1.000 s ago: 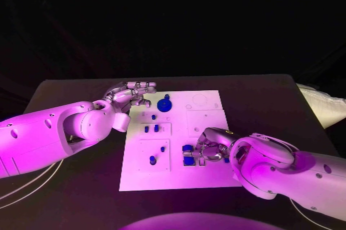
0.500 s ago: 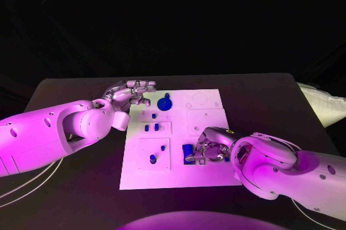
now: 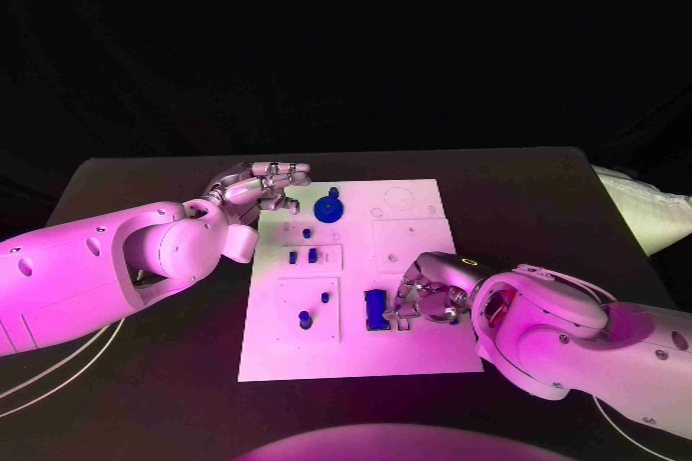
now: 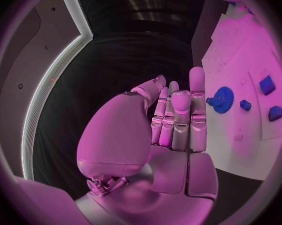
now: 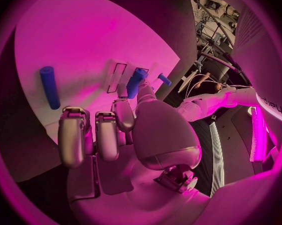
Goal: Assemble the parts on the task board
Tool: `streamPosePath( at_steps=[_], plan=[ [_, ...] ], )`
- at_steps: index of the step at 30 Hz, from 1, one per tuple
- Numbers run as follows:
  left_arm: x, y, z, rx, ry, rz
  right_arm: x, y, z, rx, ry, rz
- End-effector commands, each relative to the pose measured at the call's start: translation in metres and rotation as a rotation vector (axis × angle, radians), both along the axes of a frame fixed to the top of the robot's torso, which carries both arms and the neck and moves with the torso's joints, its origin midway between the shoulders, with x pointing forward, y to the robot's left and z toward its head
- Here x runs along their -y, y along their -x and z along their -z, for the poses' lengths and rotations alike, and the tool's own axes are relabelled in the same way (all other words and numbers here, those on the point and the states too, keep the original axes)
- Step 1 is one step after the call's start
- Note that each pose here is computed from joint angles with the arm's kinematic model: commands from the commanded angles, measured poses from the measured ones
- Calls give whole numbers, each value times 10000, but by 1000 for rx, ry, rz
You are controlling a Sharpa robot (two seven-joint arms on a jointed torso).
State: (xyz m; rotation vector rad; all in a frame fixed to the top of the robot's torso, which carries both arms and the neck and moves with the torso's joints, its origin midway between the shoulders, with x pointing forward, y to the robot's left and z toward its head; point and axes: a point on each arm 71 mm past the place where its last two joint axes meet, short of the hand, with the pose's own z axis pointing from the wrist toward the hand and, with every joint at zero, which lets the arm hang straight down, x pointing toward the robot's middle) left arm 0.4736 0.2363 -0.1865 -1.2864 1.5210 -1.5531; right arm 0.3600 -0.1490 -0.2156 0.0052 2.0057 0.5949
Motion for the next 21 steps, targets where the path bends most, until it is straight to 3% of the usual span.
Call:
streamPosePath(
  at_steps=[1,5,10,15,21],
  plan=[
    [21,2,-8,5,13,15,115,-18,-126,-12,-92,40],
    [27,-3,-6,7,14,14,363,-62,-272,-8,-81,77],
    [44,-8,-5,9,15,15,618,-62,-339,9,-16,110],
    [62,-12,-3,10,17,18,823,-66,-305,42,98,131],
    [67,-13,0,10,18,21,886,-26,-172,11,161,124]
  ],
)
